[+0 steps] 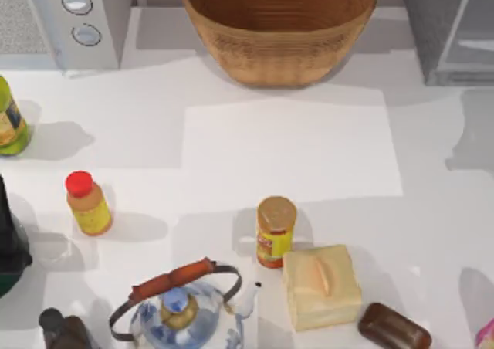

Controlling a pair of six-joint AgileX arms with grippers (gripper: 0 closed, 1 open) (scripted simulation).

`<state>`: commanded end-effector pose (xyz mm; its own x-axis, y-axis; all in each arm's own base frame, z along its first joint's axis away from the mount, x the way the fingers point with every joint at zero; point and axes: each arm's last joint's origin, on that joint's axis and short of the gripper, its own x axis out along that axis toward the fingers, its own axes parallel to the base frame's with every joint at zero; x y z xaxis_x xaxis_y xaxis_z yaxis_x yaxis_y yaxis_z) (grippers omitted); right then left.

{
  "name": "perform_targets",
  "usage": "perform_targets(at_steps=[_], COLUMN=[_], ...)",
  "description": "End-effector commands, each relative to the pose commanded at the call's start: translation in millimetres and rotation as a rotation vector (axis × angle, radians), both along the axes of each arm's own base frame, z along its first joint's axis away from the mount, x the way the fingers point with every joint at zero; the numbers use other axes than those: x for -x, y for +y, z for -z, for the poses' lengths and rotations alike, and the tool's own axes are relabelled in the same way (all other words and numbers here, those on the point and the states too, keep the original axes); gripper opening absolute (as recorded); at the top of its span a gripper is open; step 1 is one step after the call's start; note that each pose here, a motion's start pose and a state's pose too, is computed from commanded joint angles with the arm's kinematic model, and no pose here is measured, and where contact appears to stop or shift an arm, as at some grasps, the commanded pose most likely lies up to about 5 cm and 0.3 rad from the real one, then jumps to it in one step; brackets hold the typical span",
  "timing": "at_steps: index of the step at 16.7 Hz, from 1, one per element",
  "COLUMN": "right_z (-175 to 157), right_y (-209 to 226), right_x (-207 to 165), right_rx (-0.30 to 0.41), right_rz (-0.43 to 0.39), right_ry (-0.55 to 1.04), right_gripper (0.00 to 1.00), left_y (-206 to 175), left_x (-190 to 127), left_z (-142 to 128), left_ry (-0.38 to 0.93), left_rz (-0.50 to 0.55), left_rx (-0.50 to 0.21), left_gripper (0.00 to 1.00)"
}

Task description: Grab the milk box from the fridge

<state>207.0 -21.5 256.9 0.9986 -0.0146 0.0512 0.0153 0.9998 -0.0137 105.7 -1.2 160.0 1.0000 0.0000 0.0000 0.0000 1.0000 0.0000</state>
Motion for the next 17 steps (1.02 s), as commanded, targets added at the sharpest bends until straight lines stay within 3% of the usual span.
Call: perform_targets(at_steps=[3,6,11,17], right_z=[12.1,43.8,90.6,96.7], right_y=[10.8,16.3,20.0,20.0], right_x=[55.4,86.5,100.8,101.1], right_rx=[0.000,-0.006,-0.014,-0.016], right_rz=[-0.003,-0.007,-0.015,-0.013], right_ry=[-0.044,-0.032,0.037,0.053], right_gripper=[0.00,0.00,0.00,0.00], left_y=[0.0,0.0,0.0,0.0], left_x=[0.0,0.0,0.0,0.0], left_z=[0.0,0.0,0.0,0.0], left_ry=[0.000,0.000,0.000,0.000], left_rz=[0.000,0.000,0.000,0.000], left_rx=[0.000,0.000,0.000,0.000], left_gripper=[1.00,1.00,1.00,1.00])
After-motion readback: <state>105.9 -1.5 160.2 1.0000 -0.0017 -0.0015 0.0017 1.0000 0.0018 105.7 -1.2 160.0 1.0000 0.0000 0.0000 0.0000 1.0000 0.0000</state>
